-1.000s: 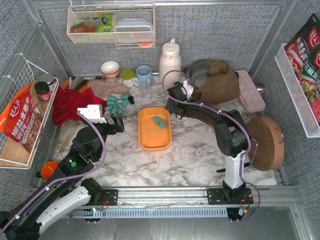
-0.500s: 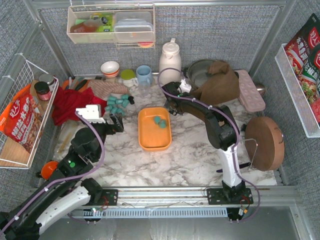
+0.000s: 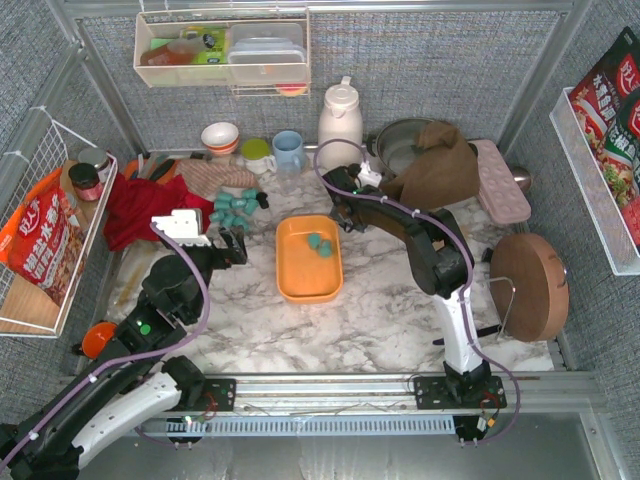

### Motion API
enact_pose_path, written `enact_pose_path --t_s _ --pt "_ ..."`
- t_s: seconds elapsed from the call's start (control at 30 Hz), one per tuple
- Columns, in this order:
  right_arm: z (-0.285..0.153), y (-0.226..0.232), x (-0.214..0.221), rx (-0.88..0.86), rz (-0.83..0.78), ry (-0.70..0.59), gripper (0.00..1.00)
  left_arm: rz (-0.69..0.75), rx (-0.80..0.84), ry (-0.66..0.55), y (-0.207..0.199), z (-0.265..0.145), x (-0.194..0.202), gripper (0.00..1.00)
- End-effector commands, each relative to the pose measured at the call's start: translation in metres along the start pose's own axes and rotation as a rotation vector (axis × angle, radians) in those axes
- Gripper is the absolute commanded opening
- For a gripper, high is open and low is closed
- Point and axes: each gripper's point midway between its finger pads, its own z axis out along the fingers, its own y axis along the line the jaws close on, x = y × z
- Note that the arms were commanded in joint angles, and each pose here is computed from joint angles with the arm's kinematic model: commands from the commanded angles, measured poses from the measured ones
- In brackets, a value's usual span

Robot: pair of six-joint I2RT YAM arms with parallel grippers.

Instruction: Mix the coffee capsules in the storage basket

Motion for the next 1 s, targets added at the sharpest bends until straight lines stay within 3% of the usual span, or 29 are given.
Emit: enact_pose_path --t_s 0.0,0.23,0.53,0.97 --pt "-0.002 -0.016 0.005 0.061 -0.019 0.008 0.62 0.004 -0.008 -0.008 0.001 0.0 -0.003 0.99" --pt "-0.005 -0.026 0.004 0.082 -0.031 -0.001 0.58 0.006 -0.011 -0.006 0.002 0.001 -0.003 0.99" --pt "-0.004 -0.03 -0.001 0.08 -0.06 -0.011 0.41 0.005 -0.015 -0.006 0.003 0.001 -0.002 0.99" --pt "-0.014 -0.039 -0.007 0.056 -0.11 -0.026 0.28 0.02 -0.03 0.01 0.004 0.004 0.004 0.99"
